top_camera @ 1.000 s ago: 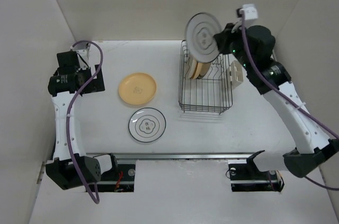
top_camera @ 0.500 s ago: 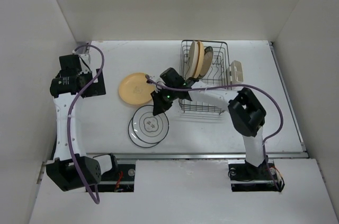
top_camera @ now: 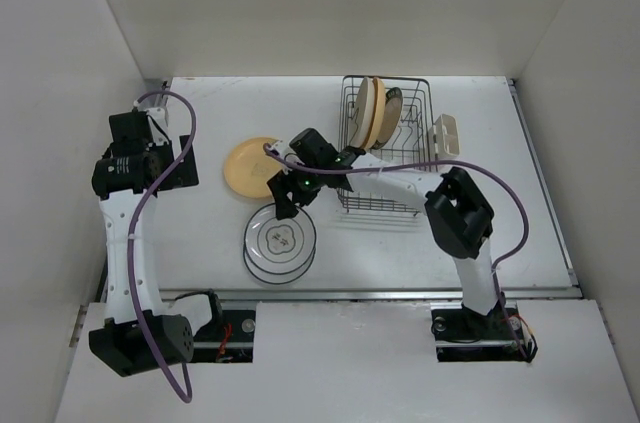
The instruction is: Unload the plates from the dish rack
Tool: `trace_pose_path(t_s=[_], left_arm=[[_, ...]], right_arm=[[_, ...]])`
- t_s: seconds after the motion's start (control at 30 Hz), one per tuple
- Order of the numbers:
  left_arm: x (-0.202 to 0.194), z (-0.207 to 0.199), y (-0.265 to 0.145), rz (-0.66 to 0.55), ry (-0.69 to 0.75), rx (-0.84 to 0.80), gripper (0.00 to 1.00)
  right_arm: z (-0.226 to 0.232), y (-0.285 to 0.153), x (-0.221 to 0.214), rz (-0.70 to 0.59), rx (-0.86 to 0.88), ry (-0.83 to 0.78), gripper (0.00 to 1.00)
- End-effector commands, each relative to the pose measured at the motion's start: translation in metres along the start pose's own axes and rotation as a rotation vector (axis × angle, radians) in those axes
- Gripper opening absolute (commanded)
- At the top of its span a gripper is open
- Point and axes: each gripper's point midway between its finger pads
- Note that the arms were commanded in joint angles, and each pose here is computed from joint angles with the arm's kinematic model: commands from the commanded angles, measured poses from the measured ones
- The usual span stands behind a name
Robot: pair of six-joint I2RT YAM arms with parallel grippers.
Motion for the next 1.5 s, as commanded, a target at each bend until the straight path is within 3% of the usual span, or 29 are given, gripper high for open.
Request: trace_pose_path(t_s=[0.0,0.23,0.47,0.57,0.67,0.7,0.73,0.83,0.9,1.07,1.33,1.47], left_arm=[[-0.005,0.002,-0.003,0.006,-0.002,0.014,0.99],[-0.008,0.001,-0.001,0.017,-0.002,0.011,0.99],[-0.009,0.003,0.004,0.038,0.0,0.015,0.99],[-0.01,0.004,0.006,0.049,0.0,0.022,0.99],[-0.01,0.006,0.006,0.052,0.001,0.032,0.99],[-0.011,0.007,0.006,0.054,0.001,0.041,0.99],[-0.011,0.007,0.006,0.054,0.001,0.041,0.99],[-0.011,0.009,0.006,0.057,0.001,0.05,0.99],[-0.009,0.009,0.007,0.048,0.0,0.052,0.99],[-0.006,0.014,0.011,0.065,0.011,0.067,0.99],[0.007,0.016,0.026,0.1,0.014,0.057,0.99],[0.009,0.017,0.036,0.113,0.026,0.053,0.99]], right_arm=[[0.015,-0.009,0.021,-0.064,-0.063,-0.107,0.78],[-0.004,0.0,0.003,0.002,-0.119,-0.1,0.77],[0.037,-0.051,0.05,-0.203,-0.061,-0.127,0.77],[0.043,-0.097,0.089,-0.348,-0.078,-0.072,0.77],[0.011,-0.167,0.137,-0.581,-0.215,0.107,0.77],[-0.027,-0.204,0.154,-0.691,-0.34,0.196,0.77],[-0.035,-0.239,0.163,-0.776,-0.388,0.249,0.78],[-0.094,-0.319,0.166,-0.973,-0.626,0.42,0.8],[-0.112,-0.351,0.164,-1.039,-0.698,0.456,0.8],[-0.18,-0.374,0.151,-1.001,-0.75,0.578,0.8],[-0.247,-0.315,0.135,-0.831,-0.682,0.681,0.78],[-0.271,-0.281,0.125,-0.758,-0.683,0.708,0.7]])
Point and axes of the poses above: each gripper's point midway between its finger pads, its own y axis out along the fingers, its own z axis along the line the jaws close on, x = y × z, and after that the axes turned 11 degrees about y, right-handed
